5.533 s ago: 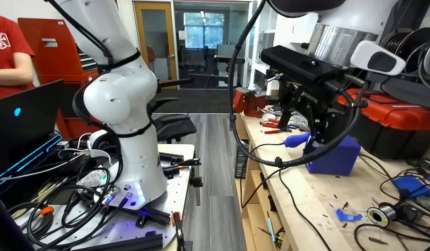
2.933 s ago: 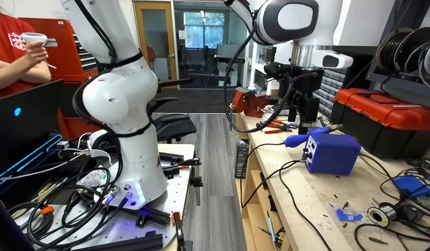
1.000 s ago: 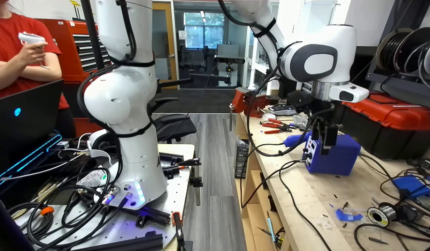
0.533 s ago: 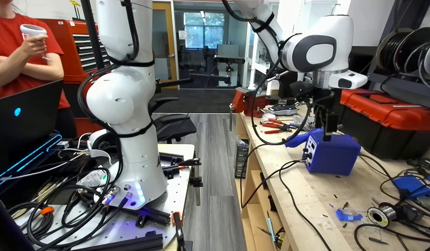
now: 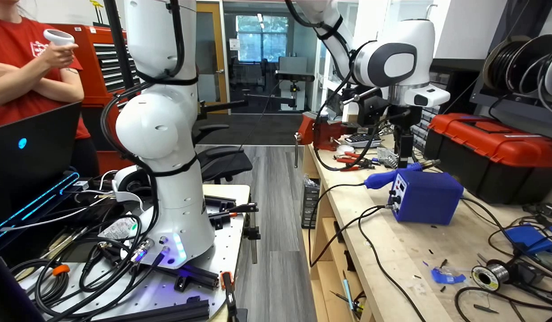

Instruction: Put the soldering gun on the table

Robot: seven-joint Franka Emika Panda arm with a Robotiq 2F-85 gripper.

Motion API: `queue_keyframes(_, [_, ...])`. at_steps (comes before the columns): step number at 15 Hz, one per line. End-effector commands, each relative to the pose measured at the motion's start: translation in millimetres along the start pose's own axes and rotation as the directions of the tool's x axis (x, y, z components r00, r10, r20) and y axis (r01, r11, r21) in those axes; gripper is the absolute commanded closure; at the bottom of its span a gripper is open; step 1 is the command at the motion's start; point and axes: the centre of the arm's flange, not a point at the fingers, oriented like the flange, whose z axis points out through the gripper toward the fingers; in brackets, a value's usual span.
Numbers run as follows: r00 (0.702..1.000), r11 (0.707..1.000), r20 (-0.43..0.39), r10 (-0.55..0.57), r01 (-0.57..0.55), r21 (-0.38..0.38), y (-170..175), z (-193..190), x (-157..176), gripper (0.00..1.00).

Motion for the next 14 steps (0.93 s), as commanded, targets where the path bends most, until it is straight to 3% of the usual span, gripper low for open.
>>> queue_keyframes(1, [0.999,1.0,0.046,-0.009,0.009,0.009,-30.4,-1.3,-13.9,0.0])
queue_keyframes(10, [0.966,0.973,0.12,-0.23,0.228,0.031,-78.6,40.2,-47.8,0.0])
queue_keyframes(14, [0.958,0.966,0.128,-0.258,0.258,0.019,-85.5,58.4,-44.4,0.0])
